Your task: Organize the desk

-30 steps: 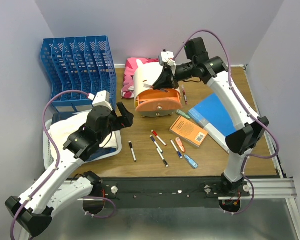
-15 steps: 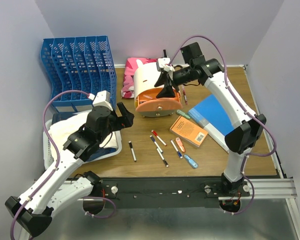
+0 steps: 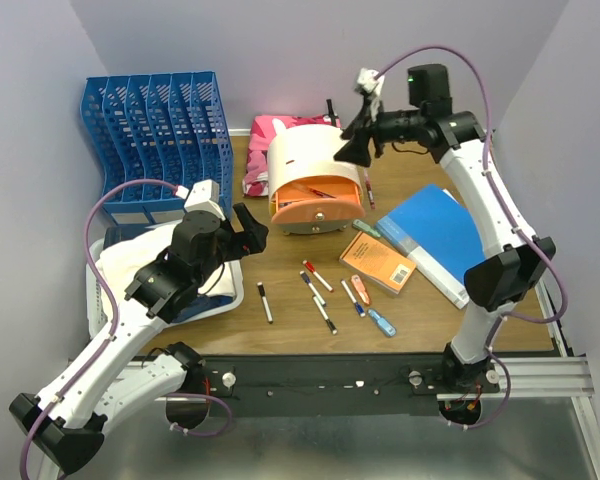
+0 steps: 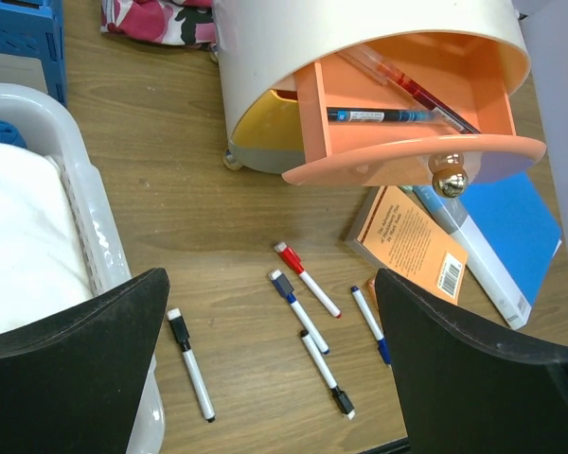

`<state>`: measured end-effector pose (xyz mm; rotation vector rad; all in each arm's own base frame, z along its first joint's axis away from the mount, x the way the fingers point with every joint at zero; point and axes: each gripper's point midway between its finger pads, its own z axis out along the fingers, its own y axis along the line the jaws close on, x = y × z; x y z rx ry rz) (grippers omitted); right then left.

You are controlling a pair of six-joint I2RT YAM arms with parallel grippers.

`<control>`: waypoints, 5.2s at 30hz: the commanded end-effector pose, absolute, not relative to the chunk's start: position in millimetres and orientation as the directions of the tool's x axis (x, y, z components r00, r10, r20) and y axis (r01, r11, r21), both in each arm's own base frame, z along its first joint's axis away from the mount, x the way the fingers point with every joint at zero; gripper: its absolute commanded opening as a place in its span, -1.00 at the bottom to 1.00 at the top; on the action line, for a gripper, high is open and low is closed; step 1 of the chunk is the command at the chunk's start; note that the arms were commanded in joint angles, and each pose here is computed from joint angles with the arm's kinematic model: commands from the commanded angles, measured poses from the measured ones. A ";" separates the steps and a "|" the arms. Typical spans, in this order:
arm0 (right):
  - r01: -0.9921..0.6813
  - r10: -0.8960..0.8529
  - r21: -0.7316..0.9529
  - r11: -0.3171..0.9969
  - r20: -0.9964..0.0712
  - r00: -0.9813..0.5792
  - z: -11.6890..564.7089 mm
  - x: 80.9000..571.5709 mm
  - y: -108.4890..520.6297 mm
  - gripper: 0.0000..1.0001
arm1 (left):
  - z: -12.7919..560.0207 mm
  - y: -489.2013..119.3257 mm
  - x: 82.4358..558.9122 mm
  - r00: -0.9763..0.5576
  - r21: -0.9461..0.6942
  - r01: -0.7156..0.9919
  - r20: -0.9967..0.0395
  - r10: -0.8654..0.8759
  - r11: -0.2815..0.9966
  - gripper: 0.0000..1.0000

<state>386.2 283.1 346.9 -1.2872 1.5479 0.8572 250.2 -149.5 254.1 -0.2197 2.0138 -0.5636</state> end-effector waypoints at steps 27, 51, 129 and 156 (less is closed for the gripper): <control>-0.185 -0.035 0.193 0.964 -0.593 -0.804 66.7 526.9 146.4 -0.17 | 264.0 -156.6 259.4 -0.486 -0.477 0.100 -0.789 -0.375 0.873 0.97; -0.200 -0.191 -0.032 0.979 -0.478 -0.857 -10.4 499.7 125.5 -0.50 | 274.4 -164.7 263.6 -0.485 -0.493 0.130 -0.788 -0.379 0.860 0.97; -0.775 0.015 0.631 -0.039 -0.775 -0.632 381.3 320.0 261.4 -0.99 | 433.1 -333.4 337.5 -0.583 -0.772 0.611 -0.590 -0.559 0.176 -0.63; -0.872 -0.158 0.379 0.311 -0.884 -0.441 314.1 354.3 238.0 0.56 | 337.4 -230.9 353.1 -0.292 0.029 0.625 -0.918 0.268 0.780 -1.00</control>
